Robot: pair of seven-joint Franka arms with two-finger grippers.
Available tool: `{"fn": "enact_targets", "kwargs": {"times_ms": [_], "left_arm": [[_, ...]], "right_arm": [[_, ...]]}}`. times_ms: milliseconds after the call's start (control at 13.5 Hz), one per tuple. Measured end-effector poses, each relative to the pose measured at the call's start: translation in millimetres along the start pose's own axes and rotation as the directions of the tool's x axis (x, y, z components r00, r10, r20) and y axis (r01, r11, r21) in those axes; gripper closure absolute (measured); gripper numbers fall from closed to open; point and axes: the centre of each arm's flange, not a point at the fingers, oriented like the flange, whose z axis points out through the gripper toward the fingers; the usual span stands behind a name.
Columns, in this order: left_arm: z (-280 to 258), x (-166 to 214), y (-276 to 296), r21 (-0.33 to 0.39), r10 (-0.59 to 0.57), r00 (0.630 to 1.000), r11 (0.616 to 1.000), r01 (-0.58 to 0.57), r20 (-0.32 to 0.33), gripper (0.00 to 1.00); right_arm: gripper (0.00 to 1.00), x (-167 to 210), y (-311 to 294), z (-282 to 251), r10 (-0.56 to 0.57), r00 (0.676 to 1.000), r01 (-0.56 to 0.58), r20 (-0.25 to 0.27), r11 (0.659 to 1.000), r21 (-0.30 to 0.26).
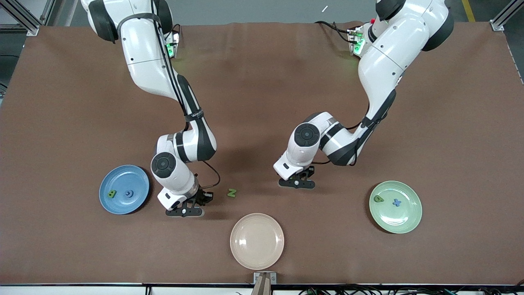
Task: Sort uppercase to blue plate, lowercase to green plate
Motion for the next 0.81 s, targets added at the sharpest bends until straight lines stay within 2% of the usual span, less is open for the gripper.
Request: {"fn": "enact_targets", "kwargs": {"times_ms": [148,222,444,593,667,741,815], "left_arm": [[8.8,-5.8,6.4,0.025,0.019,1.000,1.000,-0.019,-0.002,0.40],[12.2,-8.4,9.2,0.031,0.025,1.000,0.999,-0.025,0.000,0.44],[15.1,-10.1,11.3,0.032,0.029,1.000,0.999,-0.029,0.002,0.49],[13.9,-9.0,11.5,0.031,0.028,1.000,0.999,-0.028,-0.001,0.64],[13.9,-8.7,11.1,0.032,0.027,1.000,0.999,-0.027,-0.001,0.64],[13.5,-7.8,10.5,0.031,0.026,1.000,0.999,-0.026,-0.002,0.72],[12.9,-5.9,8.8,0.032,0.023,1.000,0.999,-0.022,-0.005,0.74]], "right_arm": [[0.93,5.5,15.0,-8.3,0.013,0.999,-0.012,0.032,1.000,-0.023],[0.93,11.1,27.6,-15.2,0.013,0.998,-0.011,0.055,0.999,-0.044],[0.93,32.9,71.8,-51.7,-0.048,0.991,0.060,0.122,0.993,-0.101],[0.93,44.0,108.1,-70.5,-0.114,0.983,0.133,0.145,0.982,-0.130],[0.93,48.1,128.5,-75.5,-0.138,0.978,0.160,0.156,0.977,-0.140],[0.93,51.6,150.1,-78.2,-0.154,0.974,0.178,0.165,0.974,-0.142],[0.93,54.7,174.2,-79.0,-0.169,0.970,0.194,0.174,0.971,-0.141]]}}
